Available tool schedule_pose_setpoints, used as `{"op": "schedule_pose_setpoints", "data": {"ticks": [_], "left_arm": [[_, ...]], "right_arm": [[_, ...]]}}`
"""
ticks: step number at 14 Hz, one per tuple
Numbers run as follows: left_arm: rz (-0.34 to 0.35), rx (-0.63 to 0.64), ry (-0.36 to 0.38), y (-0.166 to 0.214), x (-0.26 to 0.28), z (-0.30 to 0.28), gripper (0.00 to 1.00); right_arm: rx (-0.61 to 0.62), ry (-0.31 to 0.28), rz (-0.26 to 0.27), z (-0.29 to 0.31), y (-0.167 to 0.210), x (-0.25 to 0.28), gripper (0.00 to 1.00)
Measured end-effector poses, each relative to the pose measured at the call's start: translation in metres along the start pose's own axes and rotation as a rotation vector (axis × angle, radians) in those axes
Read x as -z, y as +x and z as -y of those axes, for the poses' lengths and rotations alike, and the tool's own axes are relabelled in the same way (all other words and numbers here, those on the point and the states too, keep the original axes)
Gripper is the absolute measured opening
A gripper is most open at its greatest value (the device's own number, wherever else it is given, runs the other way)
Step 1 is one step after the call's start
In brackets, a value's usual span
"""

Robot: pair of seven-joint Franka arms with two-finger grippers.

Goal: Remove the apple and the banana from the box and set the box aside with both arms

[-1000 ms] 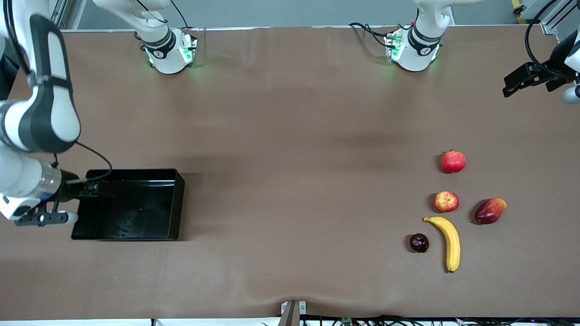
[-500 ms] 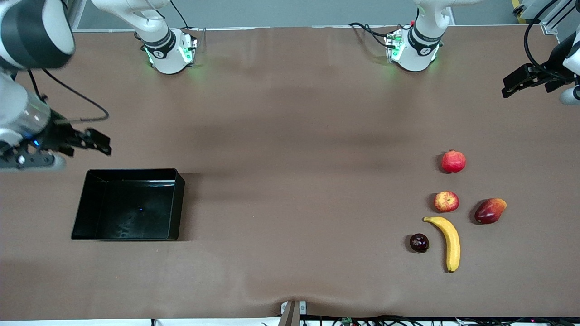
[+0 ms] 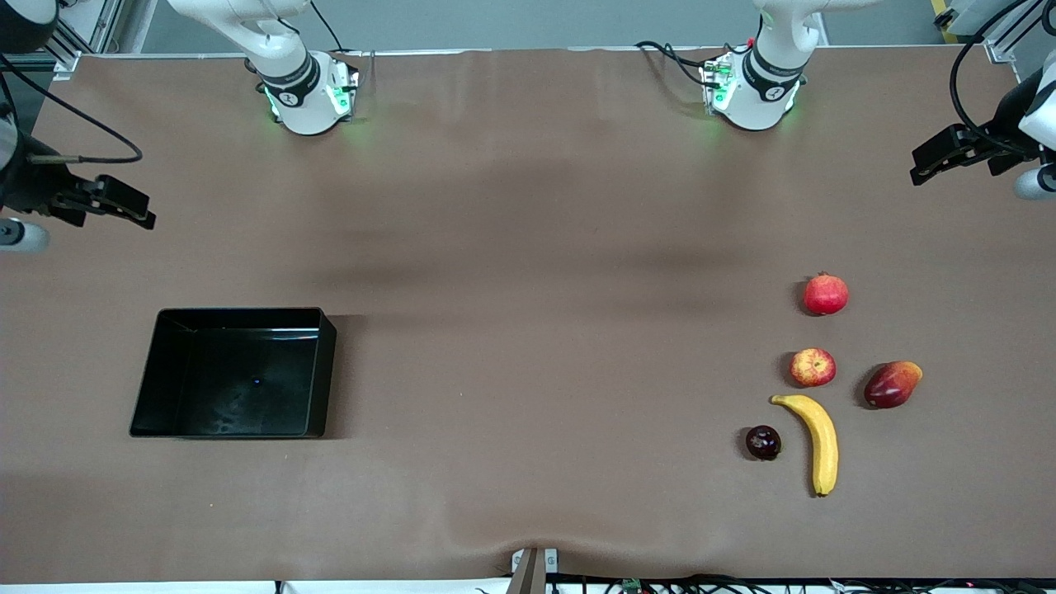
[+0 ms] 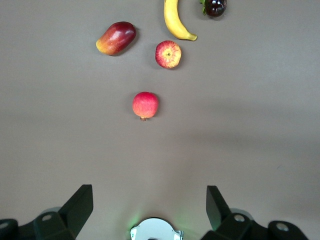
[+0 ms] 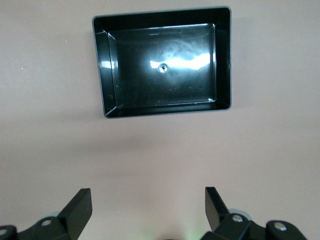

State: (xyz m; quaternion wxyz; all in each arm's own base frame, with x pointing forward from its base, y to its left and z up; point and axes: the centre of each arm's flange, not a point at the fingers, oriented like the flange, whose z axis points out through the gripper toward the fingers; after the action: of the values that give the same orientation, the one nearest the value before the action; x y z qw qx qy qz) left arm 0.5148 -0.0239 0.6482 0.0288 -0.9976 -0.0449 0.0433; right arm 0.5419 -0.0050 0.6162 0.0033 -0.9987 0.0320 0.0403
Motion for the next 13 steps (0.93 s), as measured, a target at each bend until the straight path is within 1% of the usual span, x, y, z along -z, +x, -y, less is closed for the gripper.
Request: {"op": "schedule_pose_setpoints", "data": {"ticks": [6, 10, 13], "left_arm": [[-0.003, 0.001, -0.001, 0.000, 0.000, 0.000, 1.00], [-0.004, 0.006, -0.001, 0.001, 0.000, 0.003, 1.00], [-0.005, 0.009, -0.002, 0.001, 0.000, 0.005, 1.00]], "right_arm": [[0.001, 0.001, -0.022, -0.002, -0.002, 0.012, 1.00], [0.005, 0.001, -0.019, -0.001, -0.004, 0.016, 1.00], [0.003, 0.001, -0.029, -0.002, -0.005, 0.022, 1.00]]}}
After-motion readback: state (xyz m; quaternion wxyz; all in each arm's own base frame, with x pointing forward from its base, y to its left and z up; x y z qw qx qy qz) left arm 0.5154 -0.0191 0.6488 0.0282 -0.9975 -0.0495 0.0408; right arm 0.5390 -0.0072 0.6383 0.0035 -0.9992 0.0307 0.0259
